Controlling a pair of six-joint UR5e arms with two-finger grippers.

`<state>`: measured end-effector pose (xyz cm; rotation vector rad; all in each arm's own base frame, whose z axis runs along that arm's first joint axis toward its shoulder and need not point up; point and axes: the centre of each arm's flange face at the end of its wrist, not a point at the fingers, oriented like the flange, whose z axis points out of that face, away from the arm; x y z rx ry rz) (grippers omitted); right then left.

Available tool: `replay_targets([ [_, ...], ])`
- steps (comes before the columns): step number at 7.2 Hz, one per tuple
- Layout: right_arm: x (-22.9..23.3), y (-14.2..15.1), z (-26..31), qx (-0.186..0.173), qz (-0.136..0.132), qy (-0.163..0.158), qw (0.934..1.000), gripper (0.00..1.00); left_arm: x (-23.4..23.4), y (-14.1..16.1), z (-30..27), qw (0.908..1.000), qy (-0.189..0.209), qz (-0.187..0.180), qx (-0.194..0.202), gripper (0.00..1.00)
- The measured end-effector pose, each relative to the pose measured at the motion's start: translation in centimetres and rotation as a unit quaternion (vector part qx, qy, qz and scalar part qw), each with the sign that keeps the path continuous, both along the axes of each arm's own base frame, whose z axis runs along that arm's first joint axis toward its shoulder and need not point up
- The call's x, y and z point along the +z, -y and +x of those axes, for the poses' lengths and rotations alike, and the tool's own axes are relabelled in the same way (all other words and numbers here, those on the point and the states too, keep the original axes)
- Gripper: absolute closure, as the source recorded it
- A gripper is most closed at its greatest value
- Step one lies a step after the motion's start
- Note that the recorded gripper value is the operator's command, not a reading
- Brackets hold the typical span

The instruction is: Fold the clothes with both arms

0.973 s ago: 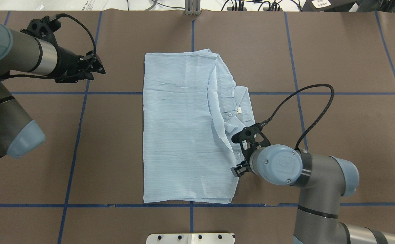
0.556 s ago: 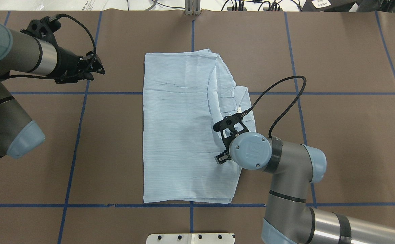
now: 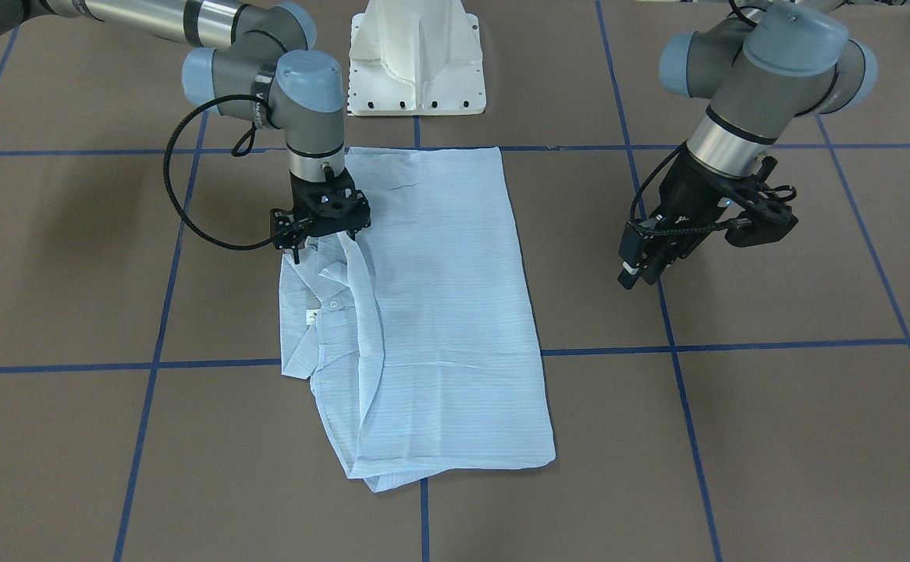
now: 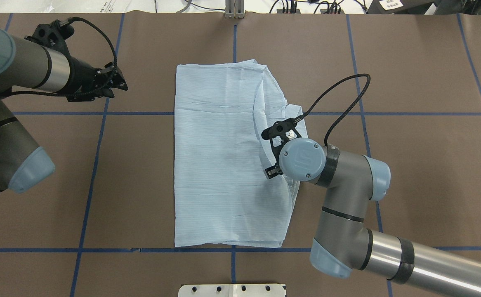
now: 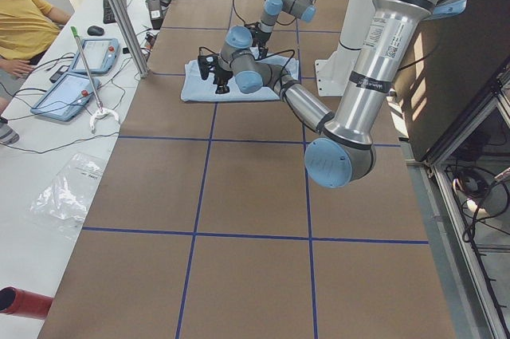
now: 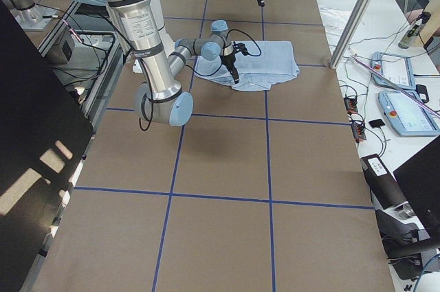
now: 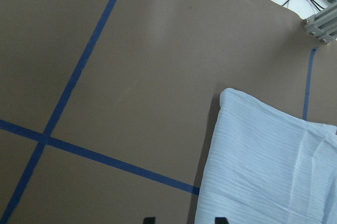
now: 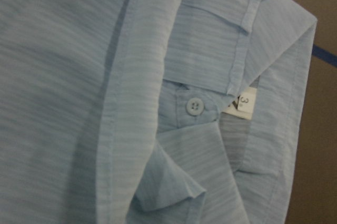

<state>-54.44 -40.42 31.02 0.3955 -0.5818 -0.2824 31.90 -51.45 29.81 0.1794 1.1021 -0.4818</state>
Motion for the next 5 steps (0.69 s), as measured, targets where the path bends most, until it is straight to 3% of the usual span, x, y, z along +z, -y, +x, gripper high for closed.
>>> replay_targets([
  [2, 3.5, 2.4, 4.7, -0.016, -0.009, -0.011, 0.9998, 0.0, 0.0, 0.0, 0.0, 1.0, 0.0, 0.0, 0.0, 0.52],
  [5, 3.3, 1.7, 7.5, -0.003, -0.02, 0.024, 0.9995, 0.0, -0.3, -0.1, -0.1, 1.0, -0.002, 0.002, 0.0, 0.52],
])
